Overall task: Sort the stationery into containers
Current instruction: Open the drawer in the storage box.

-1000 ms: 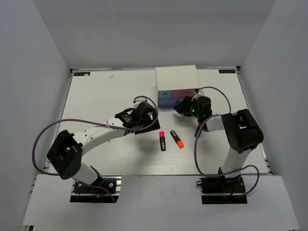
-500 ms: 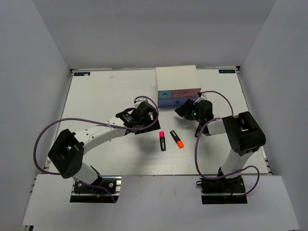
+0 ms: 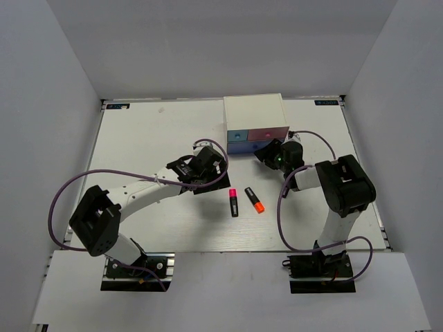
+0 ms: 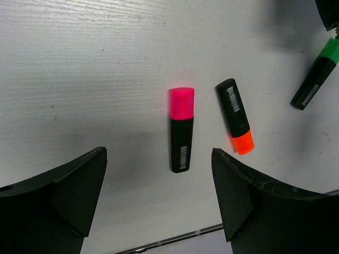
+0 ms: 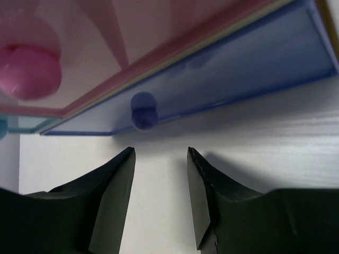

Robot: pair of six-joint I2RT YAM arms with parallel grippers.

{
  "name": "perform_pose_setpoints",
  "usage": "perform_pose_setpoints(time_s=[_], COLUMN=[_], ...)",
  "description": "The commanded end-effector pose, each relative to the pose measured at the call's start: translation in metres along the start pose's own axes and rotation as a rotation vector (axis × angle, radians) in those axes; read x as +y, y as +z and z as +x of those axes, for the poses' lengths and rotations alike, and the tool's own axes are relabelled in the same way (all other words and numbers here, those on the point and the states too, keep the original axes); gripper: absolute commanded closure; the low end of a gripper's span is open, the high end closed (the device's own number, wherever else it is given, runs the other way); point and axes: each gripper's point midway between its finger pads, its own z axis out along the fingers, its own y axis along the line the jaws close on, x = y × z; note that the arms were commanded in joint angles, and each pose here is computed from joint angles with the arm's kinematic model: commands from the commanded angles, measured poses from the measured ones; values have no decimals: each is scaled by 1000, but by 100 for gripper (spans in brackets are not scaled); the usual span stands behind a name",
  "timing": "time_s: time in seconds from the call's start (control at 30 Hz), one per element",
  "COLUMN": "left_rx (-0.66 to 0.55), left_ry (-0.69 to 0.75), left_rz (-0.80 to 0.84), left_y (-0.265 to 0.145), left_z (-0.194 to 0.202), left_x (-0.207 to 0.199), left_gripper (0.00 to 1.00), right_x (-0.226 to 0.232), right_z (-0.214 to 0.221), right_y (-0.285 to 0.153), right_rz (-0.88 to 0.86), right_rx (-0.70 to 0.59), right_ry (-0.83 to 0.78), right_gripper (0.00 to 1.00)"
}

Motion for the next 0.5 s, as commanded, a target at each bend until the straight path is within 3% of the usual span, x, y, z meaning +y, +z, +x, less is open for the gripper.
perform_pose_setpoints(time_s=[0.0,0.4,0.47], left_rx=[-6,4,4], left_ry=[-7,14,14], left_rz=[40,27,27], left_y=[-7,1,1], left_z=[-10,-12,-12], left_x=[-14,-18,-18], left_gripper=[10,10,10], right_x=[18,28,24], right_z=[-24,-25,-25], right_y=[15,36,38], right_rz=[-33,-30,-12], right_rx=[-93,-114,-118], right_ry=[29,21,26], right_gripper=[50,49,53])
